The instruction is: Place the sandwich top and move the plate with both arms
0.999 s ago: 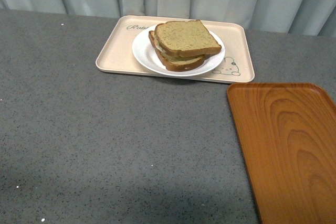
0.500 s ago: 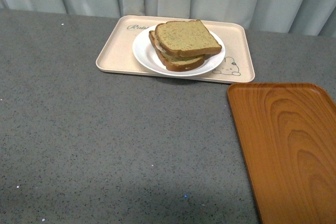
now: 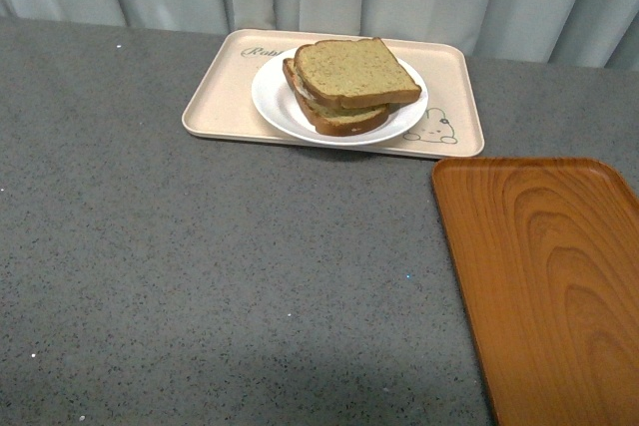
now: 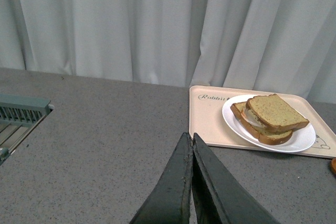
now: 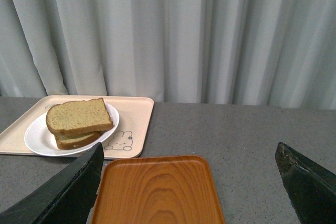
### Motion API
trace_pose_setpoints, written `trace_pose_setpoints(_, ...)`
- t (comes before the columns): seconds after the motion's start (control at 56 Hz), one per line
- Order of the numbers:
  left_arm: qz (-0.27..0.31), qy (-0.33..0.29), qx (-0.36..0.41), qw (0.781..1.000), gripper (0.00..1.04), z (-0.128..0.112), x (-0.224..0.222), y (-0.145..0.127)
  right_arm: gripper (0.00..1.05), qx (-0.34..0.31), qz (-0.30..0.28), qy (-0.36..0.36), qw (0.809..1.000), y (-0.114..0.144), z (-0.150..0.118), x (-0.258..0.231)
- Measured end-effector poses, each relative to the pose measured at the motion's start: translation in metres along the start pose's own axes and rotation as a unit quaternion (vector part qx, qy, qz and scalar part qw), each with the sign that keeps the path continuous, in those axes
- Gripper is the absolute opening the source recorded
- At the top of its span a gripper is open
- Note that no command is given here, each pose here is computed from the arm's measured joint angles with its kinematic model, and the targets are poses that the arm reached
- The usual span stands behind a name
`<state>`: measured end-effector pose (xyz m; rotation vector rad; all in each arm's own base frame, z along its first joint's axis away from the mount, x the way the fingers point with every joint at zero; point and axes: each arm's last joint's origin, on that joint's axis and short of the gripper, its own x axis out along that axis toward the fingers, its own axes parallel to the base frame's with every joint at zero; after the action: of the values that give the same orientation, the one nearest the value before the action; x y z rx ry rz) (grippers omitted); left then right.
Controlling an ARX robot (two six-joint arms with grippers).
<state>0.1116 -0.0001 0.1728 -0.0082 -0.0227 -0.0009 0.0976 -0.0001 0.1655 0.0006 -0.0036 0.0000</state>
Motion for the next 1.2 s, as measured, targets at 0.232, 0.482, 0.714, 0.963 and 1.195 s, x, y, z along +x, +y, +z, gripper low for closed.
trace_pose_setpoints(0.232,0.000,0.001,0.000,1.000,0.04,0.000,-0.003,0.000,0.96,0.000,0.000,0.000,1.000,0.000,0.000,0.000)
trace_pose_setpoints(0.482,0.000,0.004,0.000,1.000,0.04,-0.003,-0.015,0.000,0.96,0.000,0.000,0.000,1.000,0.000,0.000,0.000)
trace_pose_setpoints(0.714,0.000,0.004,0.000,1.000,0.30,-0.003,-0.015,0.000,0.96,0.000,0.000,0.000,1.000,0.000,0.000,0.000)
trace_pose_setpoints(0.963,0.000,0.004,0.000,1.000,0.82,-0.003,-0.015,0.000,0.96,0.000,0.000,0.000,1.000,0.000,0.000,0.000)
trace_pose_setpoints(1.195,0.000,0.004,0.001,1.000,0.98,-0.003,-0.015,0.000,0.96,0.000,0.000,0.000,1.000,0.000,0.000,0.000)
